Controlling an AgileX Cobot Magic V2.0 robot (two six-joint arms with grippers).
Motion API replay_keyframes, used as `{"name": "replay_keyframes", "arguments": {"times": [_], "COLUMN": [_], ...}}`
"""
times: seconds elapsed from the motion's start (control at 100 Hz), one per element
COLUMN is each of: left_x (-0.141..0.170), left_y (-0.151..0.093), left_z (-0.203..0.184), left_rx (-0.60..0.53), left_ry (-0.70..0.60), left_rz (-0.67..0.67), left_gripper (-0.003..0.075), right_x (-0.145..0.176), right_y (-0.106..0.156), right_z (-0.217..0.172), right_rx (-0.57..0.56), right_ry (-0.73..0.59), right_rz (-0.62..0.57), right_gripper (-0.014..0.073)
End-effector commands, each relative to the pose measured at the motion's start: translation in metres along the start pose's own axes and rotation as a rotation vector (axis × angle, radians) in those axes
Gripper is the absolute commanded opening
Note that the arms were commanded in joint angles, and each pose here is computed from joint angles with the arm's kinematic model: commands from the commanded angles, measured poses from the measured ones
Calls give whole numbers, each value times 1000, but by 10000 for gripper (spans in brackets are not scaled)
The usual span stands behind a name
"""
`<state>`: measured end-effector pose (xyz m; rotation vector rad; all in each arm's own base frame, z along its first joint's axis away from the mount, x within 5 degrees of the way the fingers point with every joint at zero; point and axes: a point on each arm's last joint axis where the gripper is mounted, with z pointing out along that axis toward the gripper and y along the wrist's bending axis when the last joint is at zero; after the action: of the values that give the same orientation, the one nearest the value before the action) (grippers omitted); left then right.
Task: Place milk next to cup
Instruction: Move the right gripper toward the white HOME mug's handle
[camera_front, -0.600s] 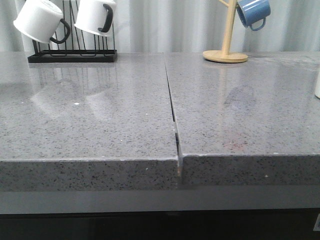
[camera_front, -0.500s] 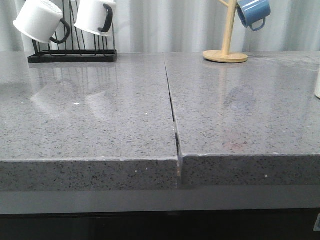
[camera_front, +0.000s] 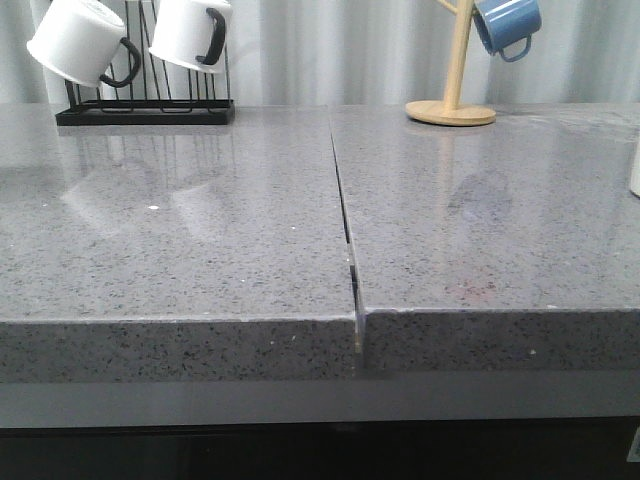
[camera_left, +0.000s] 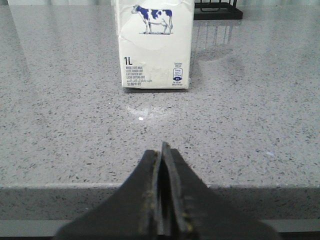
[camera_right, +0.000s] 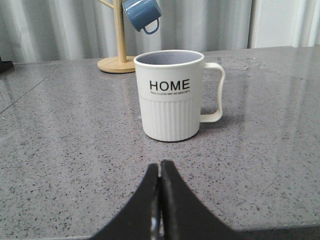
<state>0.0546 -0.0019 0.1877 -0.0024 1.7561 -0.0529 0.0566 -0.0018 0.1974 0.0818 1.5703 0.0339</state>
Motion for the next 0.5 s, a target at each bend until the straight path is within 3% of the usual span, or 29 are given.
{"name": "replay_keyframes", "arguments": {"times": [0.0,0.3,0.49], "left_x": [6,6,6], "left_y": [0,0,0], "left_z": [1,1,1], "left_rx": [12,12,12], "left_ry": [-64,-64,-64], "left_rz": [-13,-13,-13], "left_gripper": [-20,-21,-20], "right_x": [-15,-20,-37], "right_y": [1,2,3], "right_z": [-3,-3,6], "right_rx": [-6,-9,1], "right_ry": [-122,-148,7], "right_rz": [-12,-1,70], "right_gripper": [-68,-68,-63]}}
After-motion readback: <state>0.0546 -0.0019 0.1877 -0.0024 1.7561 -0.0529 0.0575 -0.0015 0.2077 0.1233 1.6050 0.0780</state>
